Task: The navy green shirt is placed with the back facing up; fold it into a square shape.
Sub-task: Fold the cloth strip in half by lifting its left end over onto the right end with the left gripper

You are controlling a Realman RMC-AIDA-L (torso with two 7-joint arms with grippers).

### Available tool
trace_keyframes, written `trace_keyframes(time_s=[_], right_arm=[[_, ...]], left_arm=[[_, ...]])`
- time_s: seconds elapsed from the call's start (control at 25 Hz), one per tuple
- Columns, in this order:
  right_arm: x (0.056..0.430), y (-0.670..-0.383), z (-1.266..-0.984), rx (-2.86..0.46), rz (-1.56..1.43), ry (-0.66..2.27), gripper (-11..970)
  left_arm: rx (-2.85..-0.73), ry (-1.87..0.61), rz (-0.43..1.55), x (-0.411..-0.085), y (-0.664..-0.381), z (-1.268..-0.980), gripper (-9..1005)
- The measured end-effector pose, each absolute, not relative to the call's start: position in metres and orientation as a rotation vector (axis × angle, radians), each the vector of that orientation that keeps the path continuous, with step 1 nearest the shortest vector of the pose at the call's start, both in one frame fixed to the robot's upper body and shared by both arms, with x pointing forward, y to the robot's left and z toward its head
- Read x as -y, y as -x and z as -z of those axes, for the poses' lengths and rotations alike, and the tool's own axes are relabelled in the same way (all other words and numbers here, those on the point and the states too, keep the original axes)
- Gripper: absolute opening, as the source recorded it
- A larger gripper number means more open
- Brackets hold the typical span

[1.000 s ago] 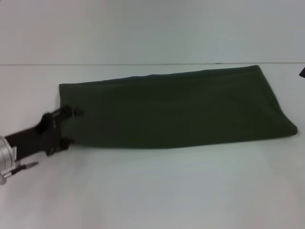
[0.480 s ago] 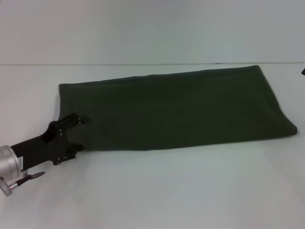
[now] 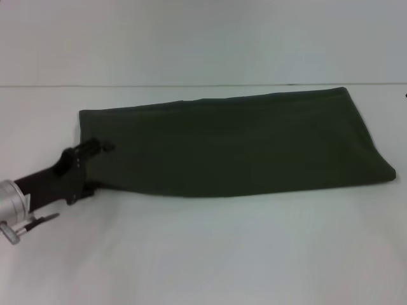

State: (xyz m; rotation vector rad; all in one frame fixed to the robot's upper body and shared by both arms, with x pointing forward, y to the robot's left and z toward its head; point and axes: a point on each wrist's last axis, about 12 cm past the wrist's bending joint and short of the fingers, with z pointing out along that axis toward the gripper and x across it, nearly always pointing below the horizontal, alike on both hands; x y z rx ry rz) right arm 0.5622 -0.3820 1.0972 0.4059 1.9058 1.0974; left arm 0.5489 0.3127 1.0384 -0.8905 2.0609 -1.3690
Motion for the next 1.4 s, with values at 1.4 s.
trace_keyframes(time_s=[1.4], right_arm=[[0.384, -0.562, -1.097, -1.881, -1.102, -0.431, 819]], left_arm=[[-2.057, 0.853, 1.317, -0.303, -0.556, -1.033, 845]])
